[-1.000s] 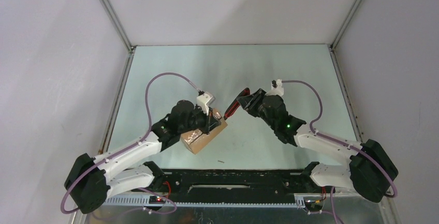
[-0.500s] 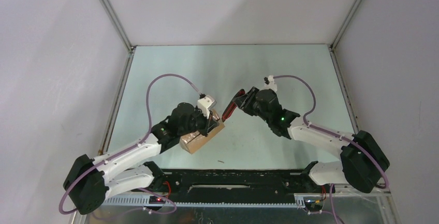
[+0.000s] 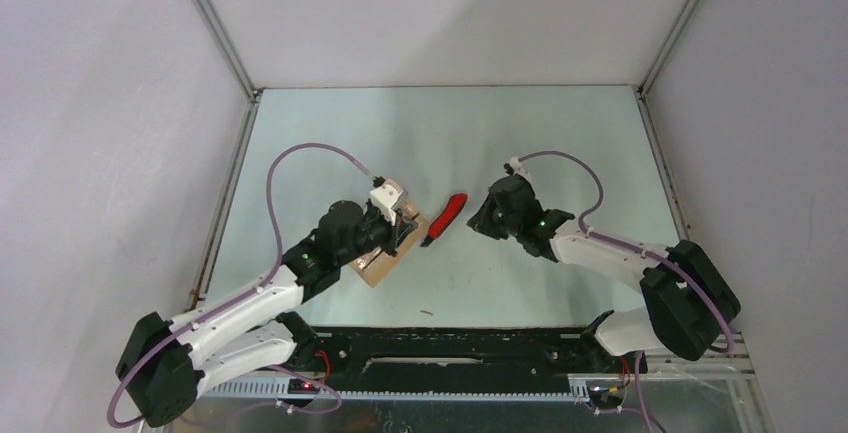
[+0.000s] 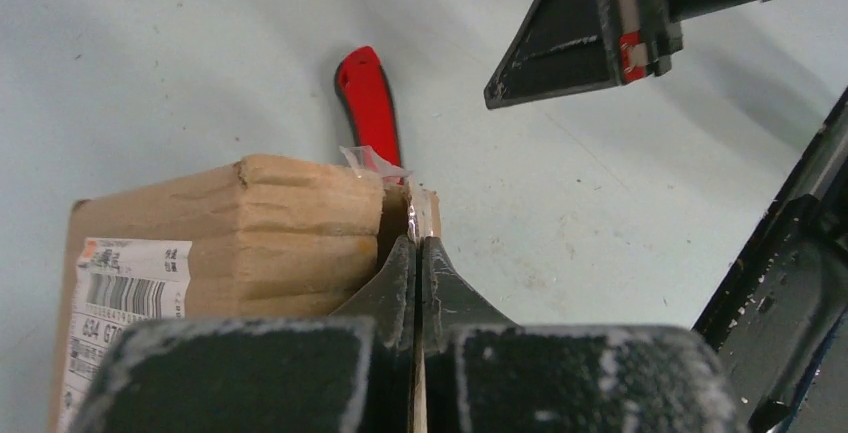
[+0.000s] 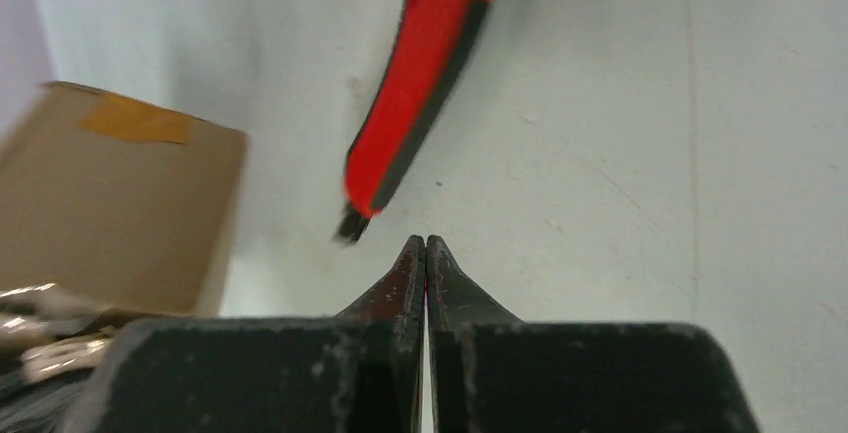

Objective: Unpack the express box
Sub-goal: Place the knife at the center of the board.

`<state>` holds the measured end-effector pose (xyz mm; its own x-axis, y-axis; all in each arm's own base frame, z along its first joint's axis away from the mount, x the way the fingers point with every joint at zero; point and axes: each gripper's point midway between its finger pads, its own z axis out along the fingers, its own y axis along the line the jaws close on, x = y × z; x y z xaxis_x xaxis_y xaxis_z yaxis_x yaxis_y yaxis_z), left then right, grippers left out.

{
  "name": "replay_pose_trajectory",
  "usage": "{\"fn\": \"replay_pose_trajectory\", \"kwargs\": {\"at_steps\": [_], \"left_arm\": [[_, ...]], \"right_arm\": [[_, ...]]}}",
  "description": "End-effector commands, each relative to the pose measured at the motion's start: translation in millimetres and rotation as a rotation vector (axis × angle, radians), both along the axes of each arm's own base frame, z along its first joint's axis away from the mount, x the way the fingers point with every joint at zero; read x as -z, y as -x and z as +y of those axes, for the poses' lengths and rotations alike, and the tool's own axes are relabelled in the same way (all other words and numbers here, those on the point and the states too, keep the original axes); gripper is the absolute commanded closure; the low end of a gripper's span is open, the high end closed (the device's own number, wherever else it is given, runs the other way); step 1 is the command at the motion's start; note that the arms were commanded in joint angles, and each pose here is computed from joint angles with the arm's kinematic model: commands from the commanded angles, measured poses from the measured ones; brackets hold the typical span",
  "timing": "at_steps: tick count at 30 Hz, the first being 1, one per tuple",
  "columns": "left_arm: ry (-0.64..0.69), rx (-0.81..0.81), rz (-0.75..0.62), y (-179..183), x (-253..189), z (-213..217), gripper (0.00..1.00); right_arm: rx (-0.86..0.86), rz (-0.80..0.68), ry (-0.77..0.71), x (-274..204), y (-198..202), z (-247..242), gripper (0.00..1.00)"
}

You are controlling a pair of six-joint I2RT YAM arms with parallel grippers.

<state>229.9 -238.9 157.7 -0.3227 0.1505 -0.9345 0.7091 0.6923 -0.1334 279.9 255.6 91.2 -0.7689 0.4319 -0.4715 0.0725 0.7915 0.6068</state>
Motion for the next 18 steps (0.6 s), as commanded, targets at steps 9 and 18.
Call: {"fn": "replay_pose_trajectory", "kwargs": {"at_steps": [9,18], "left_arm": [[0.105,0.363,-0.071,45,-30,-35,1.00],[0.071,0.571,-0.067,75,-19,-43,1.00]], "right_arm": [[-0.059,-0.092,0.001,-23,-15,-25,0.82],[-0.555,-0.348,-0.119,-82,25,45,0.30]]}}
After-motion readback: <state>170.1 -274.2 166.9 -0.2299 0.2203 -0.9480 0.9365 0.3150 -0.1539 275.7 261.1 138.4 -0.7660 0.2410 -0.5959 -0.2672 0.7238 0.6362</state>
